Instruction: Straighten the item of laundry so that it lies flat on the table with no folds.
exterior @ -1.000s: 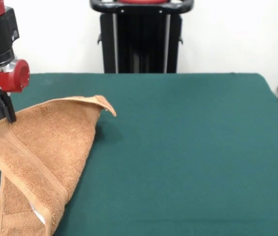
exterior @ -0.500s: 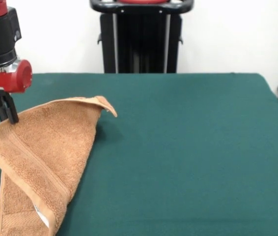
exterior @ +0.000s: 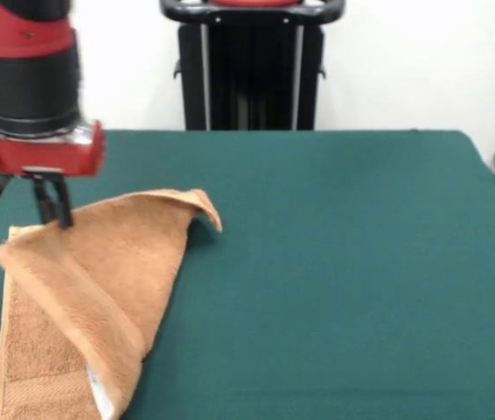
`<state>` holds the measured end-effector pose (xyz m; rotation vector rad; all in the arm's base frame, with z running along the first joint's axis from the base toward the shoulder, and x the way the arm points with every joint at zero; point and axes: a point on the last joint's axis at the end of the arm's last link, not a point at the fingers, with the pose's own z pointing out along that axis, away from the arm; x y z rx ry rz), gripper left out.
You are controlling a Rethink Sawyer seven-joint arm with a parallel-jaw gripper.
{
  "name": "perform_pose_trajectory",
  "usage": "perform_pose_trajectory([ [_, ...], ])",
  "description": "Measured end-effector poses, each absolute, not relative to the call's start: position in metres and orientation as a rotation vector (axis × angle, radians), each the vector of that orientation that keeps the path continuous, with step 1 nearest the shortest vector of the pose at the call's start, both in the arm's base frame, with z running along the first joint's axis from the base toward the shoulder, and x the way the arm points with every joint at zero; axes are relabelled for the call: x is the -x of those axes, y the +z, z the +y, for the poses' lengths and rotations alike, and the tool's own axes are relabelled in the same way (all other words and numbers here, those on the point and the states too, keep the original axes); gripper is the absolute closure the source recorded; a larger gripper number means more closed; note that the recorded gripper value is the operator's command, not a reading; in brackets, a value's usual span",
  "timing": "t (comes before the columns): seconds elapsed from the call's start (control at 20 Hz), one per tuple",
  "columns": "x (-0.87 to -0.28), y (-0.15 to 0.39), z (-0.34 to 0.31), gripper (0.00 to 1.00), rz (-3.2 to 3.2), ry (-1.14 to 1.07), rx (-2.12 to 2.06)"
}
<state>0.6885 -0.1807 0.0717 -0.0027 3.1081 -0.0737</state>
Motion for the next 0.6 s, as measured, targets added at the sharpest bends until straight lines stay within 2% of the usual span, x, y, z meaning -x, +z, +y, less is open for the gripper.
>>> perform_pose_trajectory([
  [0.05, -0.693, 0.069, -0.156, 1.00, 3.110, -0.090, 0.075],
  [0.4, -0.705, 0.068, -0.095, 1.00, 3.082, -0.096, 0.218],
  [0.6, -0.707, 0.068, -0.087, 1.00, 3.072, -0.096, 0.236],
])
